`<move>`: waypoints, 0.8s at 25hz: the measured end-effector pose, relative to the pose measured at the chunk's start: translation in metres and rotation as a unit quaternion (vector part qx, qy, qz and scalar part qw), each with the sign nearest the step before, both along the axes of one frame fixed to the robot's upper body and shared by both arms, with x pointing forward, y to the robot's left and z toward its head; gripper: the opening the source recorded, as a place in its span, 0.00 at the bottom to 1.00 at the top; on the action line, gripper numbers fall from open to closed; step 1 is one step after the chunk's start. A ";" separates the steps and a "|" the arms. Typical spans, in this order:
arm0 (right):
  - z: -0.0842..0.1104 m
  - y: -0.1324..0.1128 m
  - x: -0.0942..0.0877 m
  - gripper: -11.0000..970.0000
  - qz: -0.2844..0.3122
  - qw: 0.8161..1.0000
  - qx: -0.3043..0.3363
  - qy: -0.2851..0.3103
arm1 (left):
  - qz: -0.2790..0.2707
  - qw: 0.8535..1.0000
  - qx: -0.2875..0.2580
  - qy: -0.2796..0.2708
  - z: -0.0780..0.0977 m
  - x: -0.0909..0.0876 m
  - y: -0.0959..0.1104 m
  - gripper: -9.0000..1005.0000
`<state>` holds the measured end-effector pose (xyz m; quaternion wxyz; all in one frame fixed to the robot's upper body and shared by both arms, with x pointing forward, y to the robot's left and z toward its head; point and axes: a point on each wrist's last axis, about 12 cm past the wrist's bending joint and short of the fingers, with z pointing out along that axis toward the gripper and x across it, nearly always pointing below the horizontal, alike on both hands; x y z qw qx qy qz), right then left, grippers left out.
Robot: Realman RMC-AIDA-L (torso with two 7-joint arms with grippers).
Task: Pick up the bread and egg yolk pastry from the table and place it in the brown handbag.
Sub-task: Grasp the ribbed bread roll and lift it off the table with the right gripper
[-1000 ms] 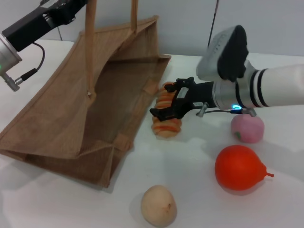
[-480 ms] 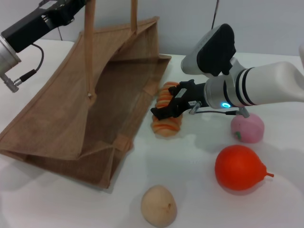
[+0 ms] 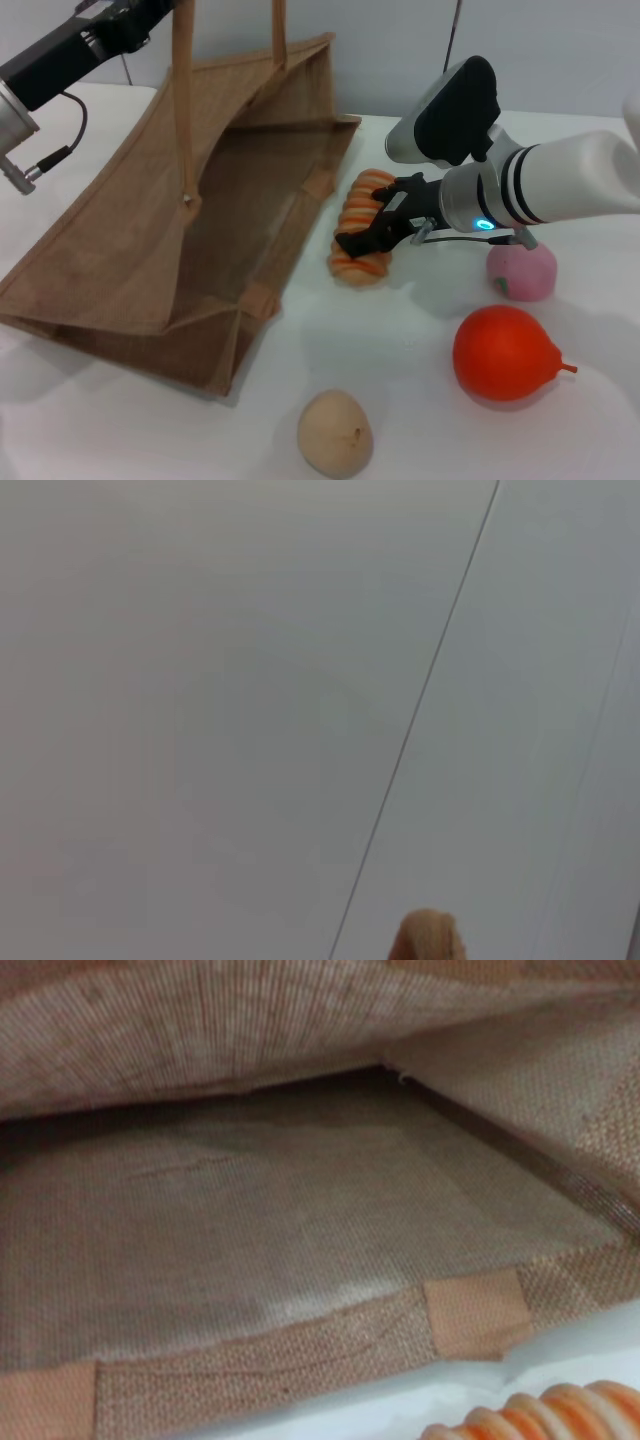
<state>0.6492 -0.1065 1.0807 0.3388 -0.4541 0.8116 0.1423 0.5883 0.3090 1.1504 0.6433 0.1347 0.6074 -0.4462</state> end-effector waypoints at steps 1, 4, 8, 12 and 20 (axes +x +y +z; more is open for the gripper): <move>0.000 0.000 0.000 0.93 0.000 1.000 -0.003 -0.001 | 0.000 1.000 0.000 -0.001 0.000 0.000 0.000 0.11; -0.001 -0.001 0.001 0.92 -0.006 1.000 -0.009 -0.006 | -0.001 1.000 0.000 -0.001 0.001 0.001 -0.001 0.11; -0.002 -0.003 0.002 0.92 -0.011 1.000 -0.014 -0.010 | -0.001 1.000 0.000 -0.001 0.001 0.001 -0.001 0.11; -0.003 -0.005 0.003 0.92 -0.015 0.999 -0.027 -0.016 | -0.002 1.000 0.000 -0.002 0.001 0.001 -0.002 0.11; -0.004 -0.003 0.002 0.86 -0.016 0.999 -0.034 -0.019 | -0.002 1.000 0.000 -0.002 0.001 0.001 -0.002 0.11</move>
